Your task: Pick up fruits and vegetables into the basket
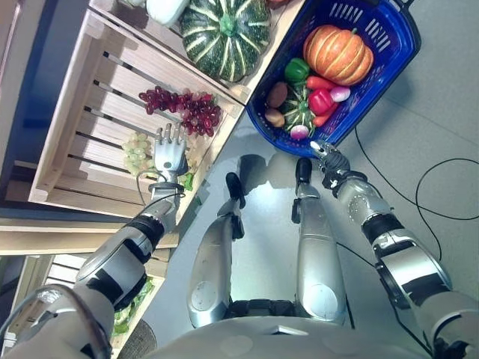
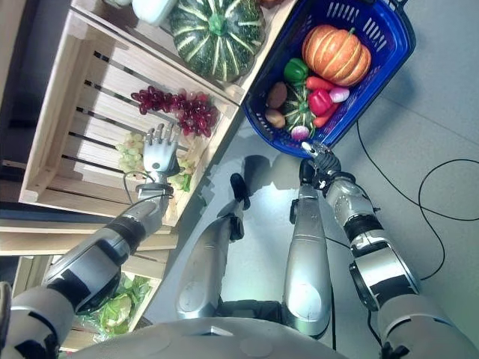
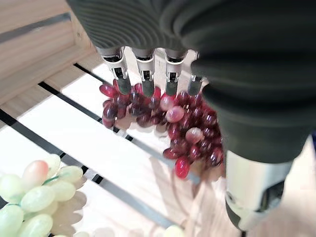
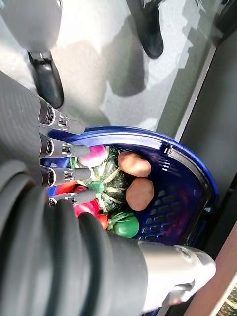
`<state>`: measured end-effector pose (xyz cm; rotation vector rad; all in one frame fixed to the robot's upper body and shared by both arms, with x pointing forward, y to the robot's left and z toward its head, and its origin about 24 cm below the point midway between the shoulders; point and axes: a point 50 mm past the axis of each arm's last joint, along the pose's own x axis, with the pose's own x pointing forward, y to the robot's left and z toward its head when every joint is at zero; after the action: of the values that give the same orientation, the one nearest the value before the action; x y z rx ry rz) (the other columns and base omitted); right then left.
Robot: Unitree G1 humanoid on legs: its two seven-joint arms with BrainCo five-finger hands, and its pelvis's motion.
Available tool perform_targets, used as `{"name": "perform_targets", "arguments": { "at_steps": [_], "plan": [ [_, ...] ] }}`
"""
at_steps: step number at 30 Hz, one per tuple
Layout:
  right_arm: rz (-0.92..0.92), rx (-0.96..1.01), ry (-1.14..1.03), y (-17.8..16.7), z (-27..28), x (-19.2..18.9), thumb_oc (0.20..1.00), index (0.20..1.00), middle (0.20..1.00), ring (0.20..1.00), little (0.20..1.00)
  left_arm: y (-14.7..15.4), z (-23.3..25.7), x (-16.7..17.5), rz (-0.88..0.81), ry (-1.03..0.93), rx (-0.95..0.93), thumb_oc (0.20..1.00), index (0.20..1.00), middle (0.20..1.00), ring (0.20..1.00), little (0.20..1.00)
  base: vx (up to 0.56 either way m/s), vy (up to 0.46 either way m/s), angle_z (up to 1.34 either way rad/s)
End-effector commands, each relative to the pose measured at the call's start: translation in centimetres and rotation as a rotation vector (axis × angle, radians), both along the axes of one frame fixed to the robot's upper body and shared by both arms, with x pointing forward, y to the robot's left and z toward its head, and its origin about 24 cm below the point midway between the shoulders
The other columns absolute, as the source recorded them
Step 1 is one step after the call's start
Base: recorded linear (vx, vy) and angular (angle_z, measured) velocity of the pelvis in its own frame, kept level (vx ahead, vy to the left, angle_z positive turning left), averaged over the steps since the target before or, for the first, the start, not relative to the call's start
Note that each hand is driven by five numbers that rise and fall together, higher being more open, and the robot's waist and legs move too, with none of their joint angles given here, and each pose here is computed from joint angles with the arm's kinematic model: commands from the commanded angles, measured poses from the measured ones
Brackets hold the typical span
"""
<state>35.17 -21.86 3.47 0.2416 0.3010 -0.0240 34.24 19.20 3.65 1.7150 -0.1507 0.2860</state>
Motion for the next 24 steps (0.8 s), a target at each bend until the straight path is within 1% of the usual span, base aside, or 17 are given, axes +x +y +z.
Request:
{"name": "perform_targets", "arguments": {
  "at_steps": [1,9,15,18,21,24],
  "plan": [
    [0.023,0.053,-0.088,1.1,1.4,0.4,1.000,1.000,1.000,1.000,1.000,4.0,1.4,0.3,0.131,0.003,0.093,1.000,1.000,1.000,1.000,1.000,0.00,0.000,0.00],
    [0.026,0.074,-0.180,1.6,3.8,1.3,1.000,1.000,1.000,1.000,1.000,5.5,1.0,0.4,0.241,0.172,0.185,1.000,1.000,1.000,1.000,1.000,0.00,-0.002,0.00],
    [0.018,0.091,-0.233,1.6,5.3,1.9,1.000,1.000,1.000,1.000,1.000,6.4,0.7,0.2,0.284,0.208,0.195,1.000,1.000,1.000,1.000,1.000,-0.01,-0.006,-0.01],
    [0.013,0.100,-0.252,1.6,5.8,2.1,1.000,1.000,1.000,1.000,1.000,6.8,0.6,0.2,0.315,0.252,0.201,1.000,1.000,1.000,1.000,1.000,-0.02,-0.009,0.01],
    [0.003,0.120,-0.261,1.5,6.0,2.2,1.000,1.000,1.000,1.000,1.000,7.1,-0.3,-0.3,0.362,0.335,0.206,1.000,1.000,1.000,1.000,1.000,0.00,0.000,0.00],
    [0.003,0.125,-0.271,1.6,6.3,2.3,1.000,1.000,1.000,1.000,1.000,7.1,-0.6,-0.5,0.383,0.350,0.237,1.000,1.000,1.000,1.000,1.000,0.00,0.000,0.00]
  ]
}}
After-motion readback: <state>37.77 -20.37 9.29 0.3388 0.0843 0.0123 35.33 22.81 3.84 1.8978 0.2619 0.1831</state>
